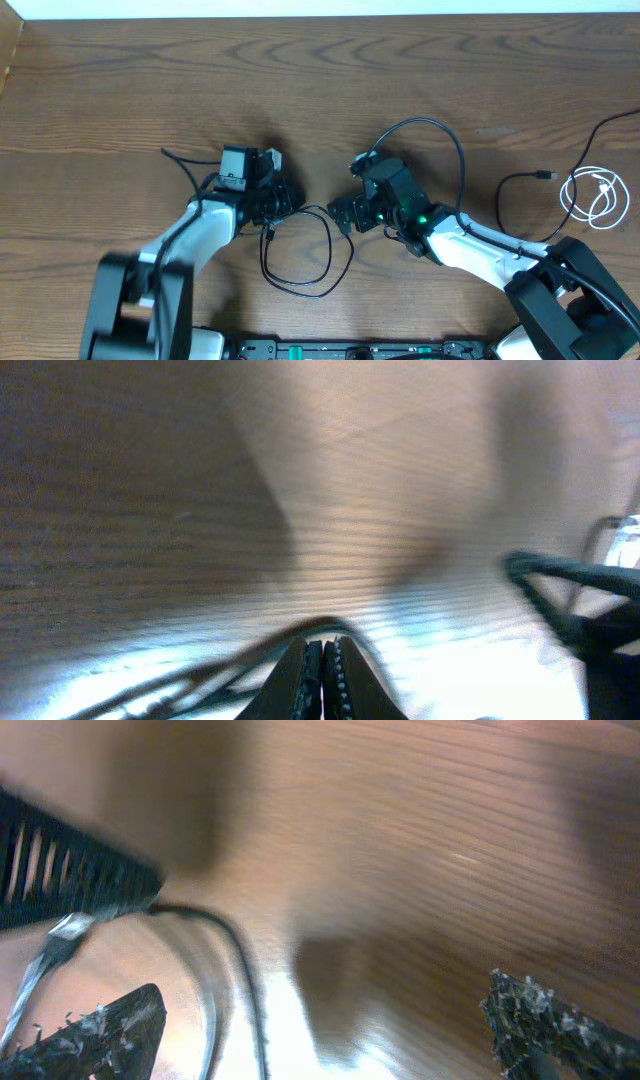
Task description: Untangle cables
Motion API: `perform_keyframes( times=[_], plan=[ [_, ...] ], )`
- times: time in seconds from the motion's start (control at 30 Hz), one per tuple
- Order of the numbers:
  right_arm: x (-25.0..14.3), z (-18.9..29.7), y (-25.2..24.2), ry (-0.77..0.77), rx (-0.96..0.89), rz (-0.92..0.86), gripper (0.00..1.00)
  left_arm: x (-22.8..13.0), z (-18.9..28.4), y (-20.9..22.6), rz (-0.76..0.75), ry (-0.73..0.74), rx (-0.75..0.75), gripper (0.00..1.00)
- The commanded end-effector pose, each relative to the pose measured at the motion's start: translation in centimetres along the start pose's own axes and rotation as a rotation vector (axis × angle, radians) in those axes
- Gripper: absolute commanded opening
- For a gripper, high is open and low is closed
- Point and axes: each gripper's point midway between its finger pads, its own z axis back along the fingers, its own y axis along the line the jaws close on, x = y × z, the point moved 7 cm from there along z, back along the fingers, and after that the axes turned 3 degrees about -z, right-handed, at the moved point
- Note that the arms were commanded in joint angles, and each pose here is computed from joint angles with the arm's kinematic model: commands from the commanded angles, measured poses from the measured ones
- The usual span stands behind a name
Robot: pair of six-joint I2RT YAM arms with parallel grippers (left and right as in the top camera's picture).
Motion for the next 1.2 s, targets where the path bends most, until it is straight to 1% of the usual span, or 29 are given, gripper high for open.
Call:
perform_keyframes(
  times=[0.0, 0.13, 0.23, 0.3, 0.37, 0.47, 0.53, 0.6, 0.63, 0.7, 0.8, 0.87, 0.9, 0.93, 0.97, 1.0, 1.03, 1.1, 1.17],
  plan=[
    [-0.2, 0.1, 2.7, 0.025, 0.22, 0.204, 0.99, 0.6, 2.8, -2.1, -0.07, -0.092, -0.038, 0.09],
    [-0.3, 0.1, 4.1, 0.006, 0.276, 0.323, 0.99, 0.7, 5.3, -1.4, -0.035, -0.19, 0.107, 0.09],
    [-0.4, 0.0, 5.4, -0.029, 0.294, 0.444, 0.99, 0.4, 7.1, 0.2, 0.043, -0.241, 0.239, 0.09],
    [-0.2, -0.1, 5.8, -0.056, 0.257, 0.478, 0.99, 0.1, 8.2, 1.6, 0.092, -0.254, 0.312, 0.09],
    [0.0, -0.1, 6.1, -0.054, 0.263, 0.481, 0.99, -0.2, 9.0, 2.8, 0.138, -0.255, 0.367, 0.09],
    [0.5, 0.3, 7.3, -0.005, 0.332, 0.517, 0.99, -0.7, 9.9, 4.7, 0.215, -0.247, 0.451, 0.09],
    [1.2, 0.7, 7.9, 0.029, 0.341, 0.573, 0.99, -1.0, 10.6, 6.1, 0.264, -0.243, 0.518, 0.1],
    [1.8, 1.0, 8.4, 0.043, 0.336, 0.642, 0.99, -1.4, 11.2, 7.1, 0.299, -0.241, 0.578, 0.21],
    [2.2, 1.1, 8.5, 0.042, 0.325, 0.668, 0.99, -1.6, 11.4, 7.6, 0.314, -0.237, 0.605, 0.25],
    [3.0, 1.2, 8.8, 0.024, 0.296, 0.723, 0.99, -2.0, 11.4, 8.1, 0.331, -0.22, 0.626, 0.27],
    [3.1, 0.9, 9.0, -0.008, 0.282, 0.834, 0.96, -2.6, 11.2, 8.4, 0.327, -0.18, 0.639, 0.28],
    [2.7, 0.4, 9.0, -0.003, 0.284, 0.901, 0.94, -3.0, 11.1, 8.5, 0.334, -0.162, 0.646, 0.35],
    [2.5, 0.1, 8.9, 0.002, 0.286, 0.924, 0.92, -3.0, 11.0, 8.6, 0.335, -0.157, 0.648, 0.41],
    [2.2, -0.3, 8.8, 0.011, 0.288, 0.95, 0.89, -3.1, 11.0, 8.6, 0.336, -0.155, 0.649, 0.44],
    [1.8, -0.9, 8.6, 0.02, 0.288, 0.972, 0.83, -3.1, 11.0, 8.6, 0.337, -0.154, 0.649, 0.48],
    [1.7, -1.3, 8.5, 0.025, 0.288, 0.978, 0.79, -3.1, 11.0, 8.6, 0.337, -0.154, 0.649, 0.52],
    [1.4, -2.0, 8.2, 0.032, 0.285, 0.977, 0.75, -3.1, 11.0, 8.6, 0.337, -0.154, 0.649, 0.55],
    [0.8, -3.3, 7.8, 0.045, 0.285, 0.974, 0.68, -3.1, 11.0, 8.6, 0.336, -0.154, 0.648, 0.57],
    [0.4, -4.3, 7.4, 0.054, 0.284, 0.971, 0.65, -3.1, 11.0, 8.6, 0.337, -0.154, 0.649, 0.63]
  ],
)
